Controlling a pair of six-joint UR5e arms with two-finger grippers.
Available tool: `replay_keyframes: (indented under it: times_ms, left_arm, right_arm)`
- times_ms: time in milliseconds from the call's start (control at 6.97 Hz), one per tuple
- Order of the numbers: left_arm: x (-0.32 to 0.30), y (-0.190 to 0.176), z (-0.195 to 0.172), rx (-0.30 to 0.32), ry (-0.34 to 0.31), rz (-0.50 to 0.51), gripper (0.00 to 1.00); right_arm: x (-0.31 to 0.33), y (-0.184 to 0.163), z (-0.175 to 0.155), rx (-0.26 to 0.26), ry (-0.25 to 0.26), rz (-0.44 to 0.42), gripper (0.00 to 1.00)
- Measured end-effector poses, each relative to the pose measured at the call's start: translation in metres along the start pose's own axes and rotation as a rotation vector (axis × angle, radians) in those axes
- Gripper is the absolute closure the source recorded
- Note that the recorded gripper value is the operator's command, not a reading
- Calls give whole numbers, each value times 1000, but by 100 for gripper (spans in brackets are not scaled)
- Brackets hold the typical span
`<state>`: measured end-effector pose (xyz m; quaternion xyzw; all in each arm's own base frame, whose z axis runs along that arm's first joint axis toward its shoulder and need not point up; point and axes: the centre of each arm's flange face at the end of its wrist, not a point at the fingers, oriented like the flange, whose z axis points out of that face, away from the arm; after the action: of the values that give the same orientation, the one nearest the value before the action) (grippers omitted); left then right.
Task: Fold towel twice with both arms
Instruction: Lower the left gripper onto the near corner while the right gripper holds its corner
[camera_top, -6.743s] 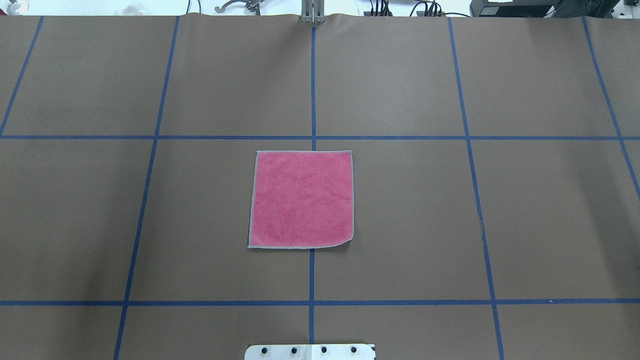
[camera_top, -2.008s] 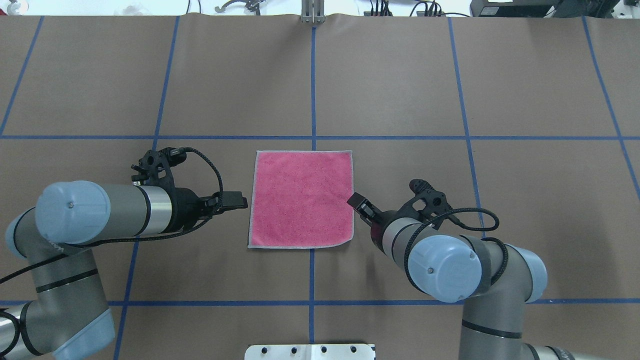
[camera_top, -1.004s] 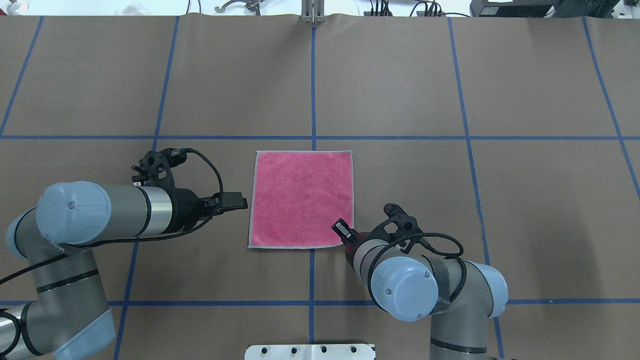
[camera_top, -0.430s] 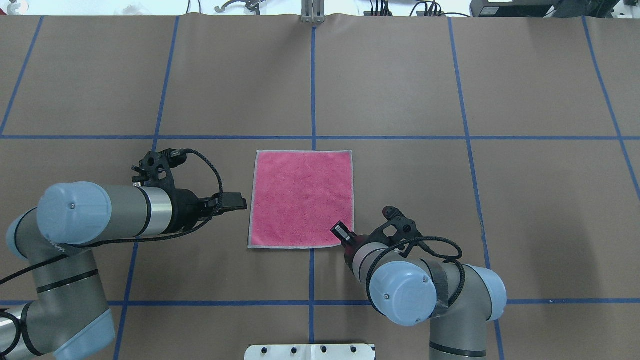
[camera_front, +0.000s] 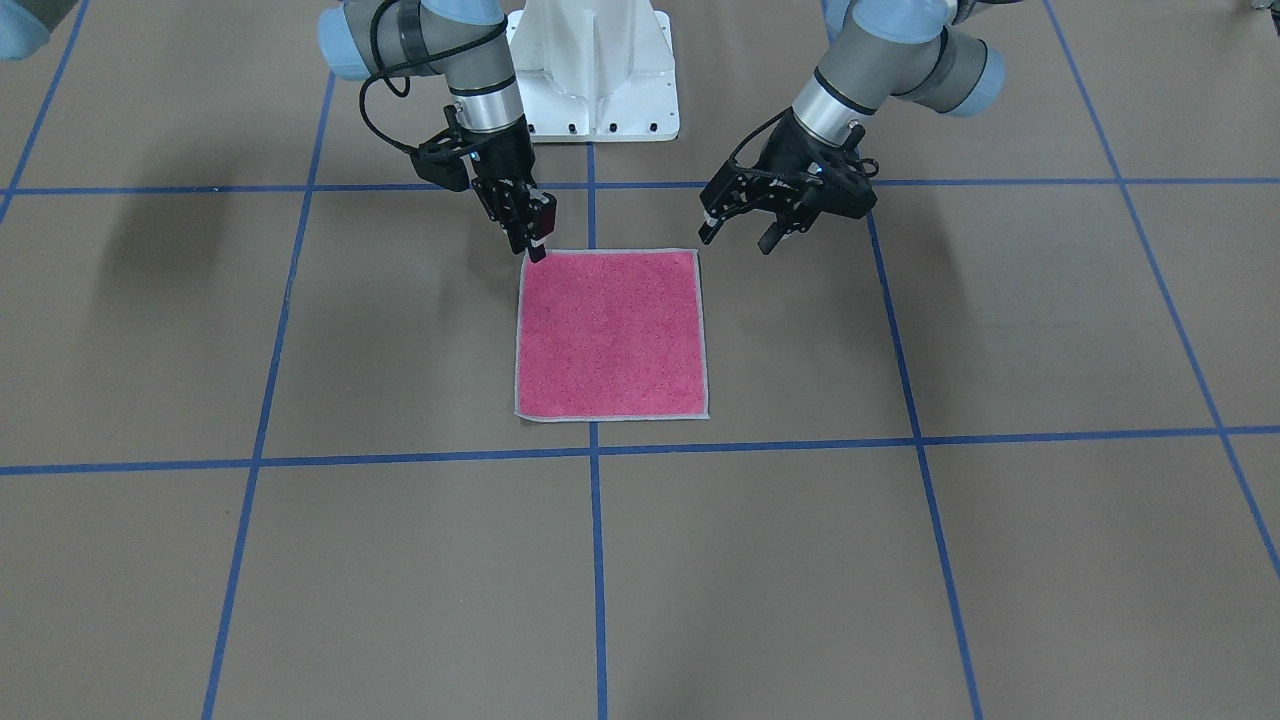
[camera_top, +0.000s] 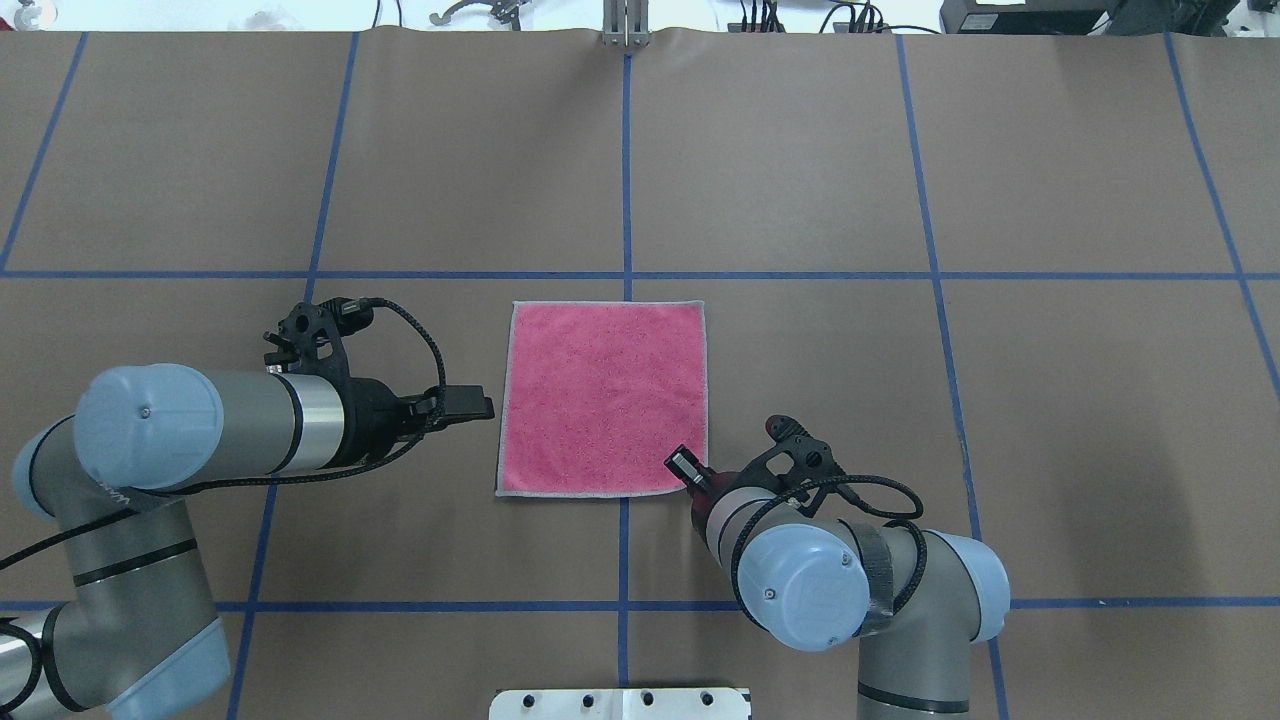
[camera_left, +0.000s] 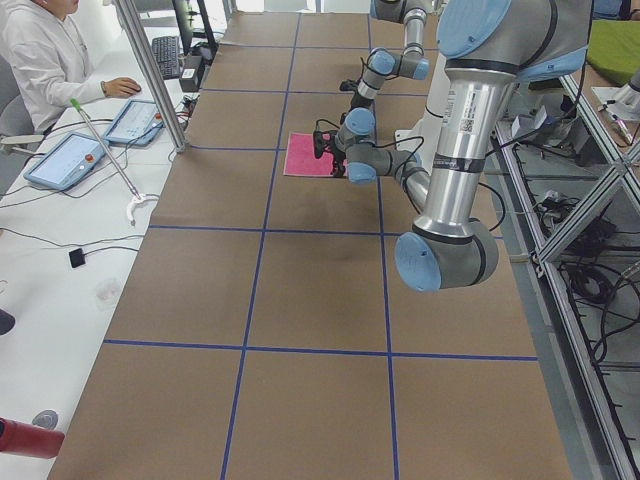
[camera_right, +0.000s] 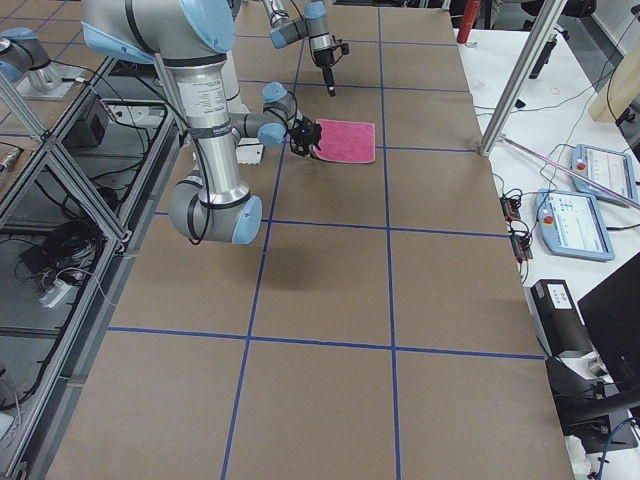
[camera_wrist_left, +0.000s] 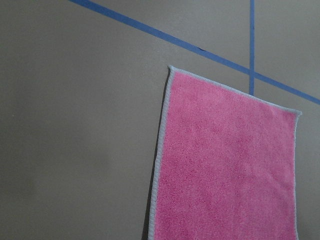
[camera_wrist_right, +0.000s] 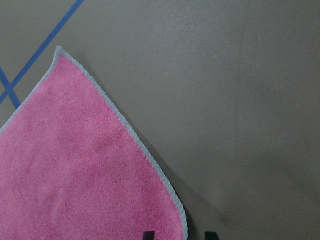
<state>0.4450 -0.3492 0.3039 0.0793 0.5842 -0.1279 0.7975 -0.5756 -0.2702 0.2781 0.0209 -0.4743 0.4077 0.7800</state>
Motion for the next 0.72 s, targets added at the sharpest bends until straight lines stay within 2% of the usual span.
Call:
replay_keyframes:
  times_ms: [717]
  left_arm:
    - [-5, 11, 12, -21, -19, 5, 0]
  right_arm:
    - [-7, -5, -5, 11, -24, 9, 100]
